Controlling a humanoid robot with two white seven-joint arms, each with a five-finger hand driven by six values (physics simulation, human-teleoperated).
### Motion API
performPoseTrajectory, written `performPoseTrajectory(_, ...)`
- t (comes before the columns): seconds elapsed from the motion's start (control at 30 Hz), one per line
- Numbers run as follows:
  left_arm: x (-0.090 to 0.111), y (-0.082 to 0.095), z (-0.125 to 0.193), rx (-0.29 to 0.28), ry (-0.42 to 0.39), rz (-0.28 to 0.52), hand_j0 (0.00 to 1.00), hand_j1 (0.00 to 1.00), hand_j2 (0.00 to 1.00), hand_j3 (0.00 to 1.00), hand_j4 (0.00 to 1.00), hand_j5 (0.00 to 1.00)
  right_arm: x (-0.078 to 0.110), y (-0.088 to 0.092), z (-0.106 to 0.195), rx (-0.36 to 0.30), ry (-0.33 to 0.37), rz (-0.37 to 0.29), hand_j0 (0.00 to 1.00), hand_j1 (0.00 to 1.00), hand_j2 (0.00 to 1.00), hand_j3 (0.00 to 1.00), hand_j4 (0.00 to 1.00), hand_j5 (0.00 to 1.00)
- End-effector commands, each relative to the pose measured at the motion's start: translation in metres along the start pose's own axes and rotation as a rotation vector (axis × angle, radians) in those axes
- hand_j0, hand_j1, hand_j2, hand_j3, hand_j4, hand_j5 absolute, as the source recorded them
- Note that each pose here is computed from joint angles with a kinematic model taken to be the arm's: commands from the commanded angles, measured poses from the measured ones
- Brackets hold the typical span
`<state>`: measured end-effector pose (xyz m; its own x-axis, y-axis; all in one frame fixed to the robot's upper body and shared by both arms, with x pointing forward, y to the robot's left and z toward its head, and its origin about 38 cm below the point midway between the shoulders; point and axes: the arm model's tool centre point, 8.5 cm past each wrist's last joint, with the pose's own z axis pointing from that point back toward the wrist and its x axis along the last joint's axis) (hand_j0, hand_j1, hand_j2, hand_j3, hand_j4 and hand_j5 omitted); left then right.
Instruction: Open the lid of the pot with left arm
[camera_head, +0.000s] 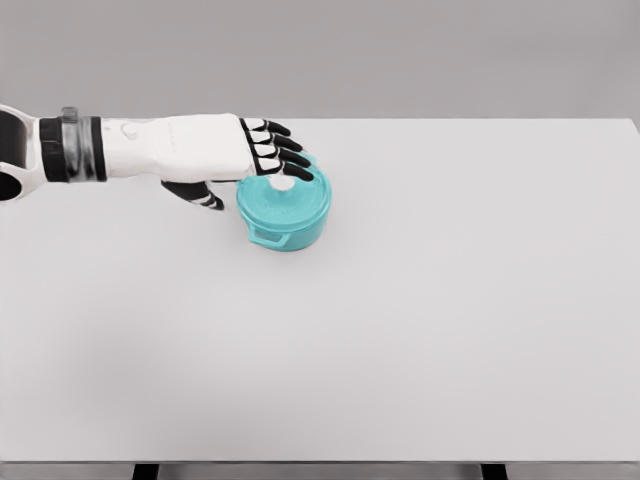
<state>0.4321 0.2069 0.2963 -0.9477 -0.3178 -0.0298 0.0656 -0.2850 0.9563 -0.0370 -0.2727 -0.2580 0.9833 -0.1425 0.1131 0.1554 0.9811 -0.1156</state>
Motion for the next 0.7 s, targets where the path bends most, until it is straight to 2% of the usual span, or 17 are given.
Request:
performPoseTrajectory(0.0,-0.018,-0.02,0.003,-0.029,0.049,0.064,1.0,1.0,1.0,1.0,1.0,1.0,0.001,0.0,0.0,-0.001,-0.002,0.0,1.0,1.0,1.0,1.0,1.0,1.0)
performPoseTrajectory(0.13,-0.022,-0.002,0.003,-0.012,0.053,0.035,1.0,1.0,1.0,1.0,1.0,1.0,0.001,0.0,0.0,0.0,-0.002,-0.001,1.0,1.0,1.0,1.0,1.0,1.0)
performPoseTrajectory(0.23,-0.013,0.005,-0.022,0.019,-0.006,0.043,1.0,1.0,1.0,1.0,1.0,1.0,0.001,0.0,0.0,-0.001,-0.002,-0.001,1.0,1.0,1.0,1.0,1.0,1.0)
performPoseTrajectory(0.4,-0.02,-0.009,-0.045,0.005,-0.012,0.1,1.0,1.0,1.0,1.0,1.0,1.0,0.001,0.0,0.0,0.0,-0.002,-0.001,1.0,1.0,1.0,1.0,1.0,1.0)
performPoseTrajectory(0.47,-0.02,-0.009,-0.051,0.012,-0.019,0.11,1.0,1.0,1.0,1.0,1.0,1.0,0.001,0.0,0.0,-0.001,-0.002,0.0,1.0,1.0,1.0,1.0,1.0,1.0)
performPoseTrajectory(0.53,-0.025,-0.009,-0.059,-0.01,-0.015,0.109,1.0,1.0,1.0,1.0,1.0,1.0,0.0,0.0,0.0,0.0,0.0,-0.001,1.0,1.0,1.0,1.0,1.0,1.0)
performPoseTrajectory(0.6,-0.022,-0.003,-0.071,-0.072,-0.046,0.082,1.0,1.0,1.0,1.0,1.0,1.0,0.001,0.0,0.0,0.001,-0.002,0.0,1.0,1.0,1.0,1.0,1.0,1.0)
performPoseTrajectory(0.67,-0.02,-0.001,-0.077,-0.093,-0.059,0.072,1.0,1.0,1.0,1.0,1.0,1.0,0.001,0.0,0.0,-0.001,-0.002,0.0,1.0,1.0,1.0,1.0,1.0,1.0)
